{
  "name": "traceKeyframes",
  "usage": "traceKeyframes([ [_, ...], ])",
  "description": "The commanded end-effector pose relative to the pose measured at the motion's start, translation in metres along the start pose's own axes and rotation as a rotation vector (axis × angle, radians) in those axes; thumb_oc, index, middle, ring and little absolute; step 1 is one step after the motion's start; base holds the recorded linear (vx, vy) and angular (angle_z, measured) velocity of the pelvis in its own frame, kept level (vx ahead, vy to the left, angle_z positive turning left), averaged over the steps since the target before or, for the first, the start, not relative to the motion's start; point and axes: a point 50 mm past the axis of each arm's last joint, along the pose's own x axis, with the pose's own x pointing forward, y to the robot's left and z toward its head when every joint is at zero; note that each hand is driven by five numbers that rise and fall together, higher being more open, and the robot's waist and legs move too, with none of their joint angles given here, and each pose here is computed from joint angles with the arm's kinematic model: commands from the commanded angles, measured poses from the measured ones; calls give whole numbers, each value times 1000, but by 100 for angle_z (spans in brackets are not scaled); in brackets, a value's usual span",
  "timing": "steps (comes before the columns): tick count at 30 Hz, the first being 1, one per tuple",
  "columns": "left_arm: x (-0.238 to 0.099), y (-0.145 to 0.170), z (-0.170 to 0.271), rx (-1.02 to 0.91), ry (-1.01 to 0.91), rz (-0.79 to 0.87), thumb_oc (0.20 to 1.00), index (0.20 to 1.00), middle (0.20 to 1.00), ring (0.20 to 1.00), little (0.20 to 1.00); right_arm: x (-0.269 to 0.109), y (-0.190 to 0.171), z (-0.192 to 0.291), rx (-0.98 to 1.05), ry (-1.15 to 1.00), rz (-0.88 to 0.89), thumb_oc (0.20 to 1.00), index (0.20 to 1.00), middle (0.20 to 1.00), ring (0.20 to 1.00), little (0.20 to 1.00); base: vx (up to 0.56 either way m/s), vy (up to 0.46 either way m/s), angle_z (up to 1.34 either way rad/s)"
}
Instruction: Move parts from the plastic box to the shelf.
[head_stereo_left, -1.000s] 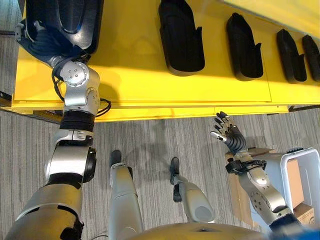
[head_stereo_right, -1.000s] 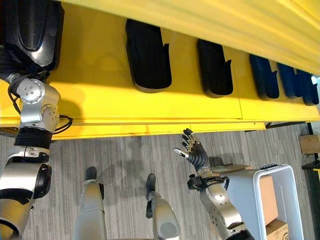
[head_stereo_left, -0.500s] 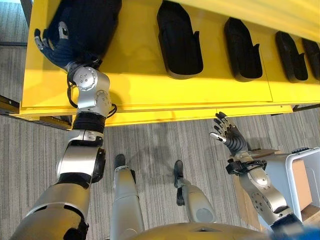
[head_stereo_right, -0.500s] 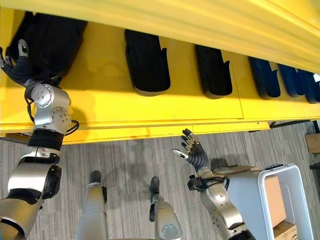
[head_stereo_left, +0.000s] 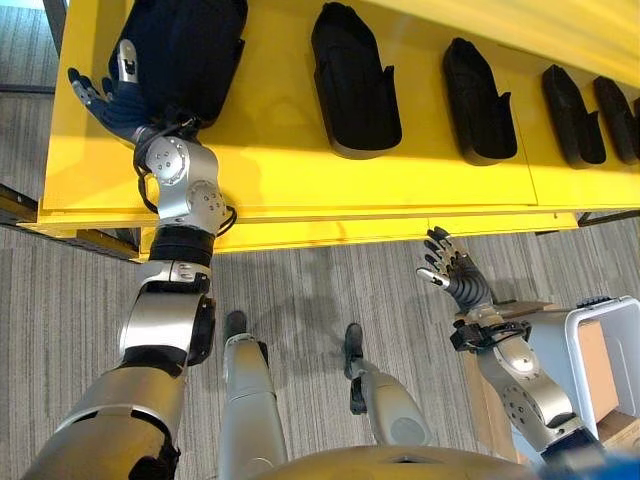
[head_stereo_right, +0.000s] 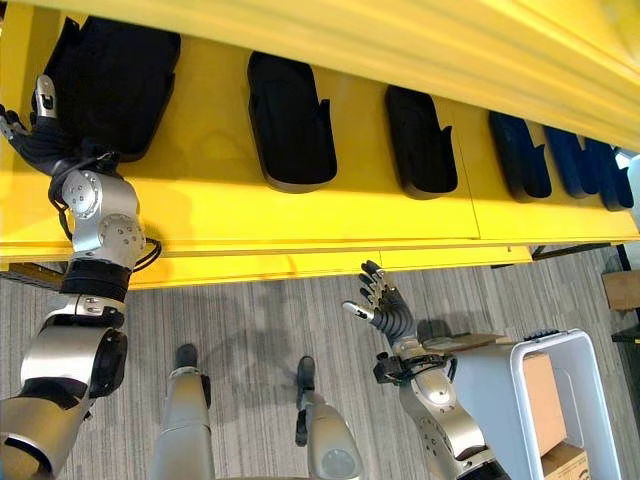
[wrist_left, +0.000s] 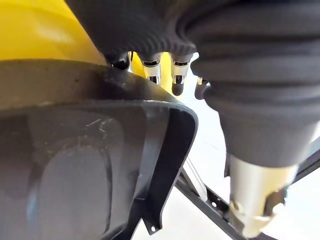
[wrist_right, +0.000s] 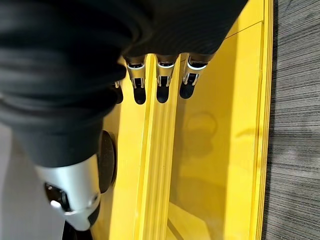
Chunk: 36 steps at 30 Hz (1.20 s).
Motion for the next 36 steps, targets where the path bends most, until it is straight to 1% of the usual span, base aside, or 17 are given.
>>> traceKeyframes([
  [1,3,18,-6,17,28,35,1000,1000,1000,1000,1000,5,-15,36,-57,-135,4,1000,1000,1000,1000,1000,0,0,0],
  [3,1,20,-8,24,28,28,1000,1000,1000,1000,1000,5,-15,35,-57,-133,3,1000,1000,1000,1000,1000,0,0,0],
  [6,-9,39,-22,56,66,26,1000,1000,1000,1000,1000,4,-13,32,-43,-123,8,1000,1000,1000,1000,1000,-21,-29,4],
  [10,-17,55,-33,78,95,24,1000,1000,1000,1000,1000,3,-15,33,-40,-128,1,1000,1000,1000,1000,1000,-7,-7,3],
  [15,-36,69,-48,126,140,-18,1000,1000,1000,1000,1000,1,-17,30,-30,-124,-19,1000,1000,1000,1000,1000,0,0,0],
  [22,-50,77,-58,149,180,-65,1000,1000,1000,1000,1000,-1,-21,27,-13,-116,-42,1000,1000,1000,1000,1000,0,-4,3],
  [36,-64,81,-65,155,215,-133,1000,1000,1000,1000,1000,-2,-21,25,0,-117,-48,1000,1000,1000,1000,1000,0,0,0],
])
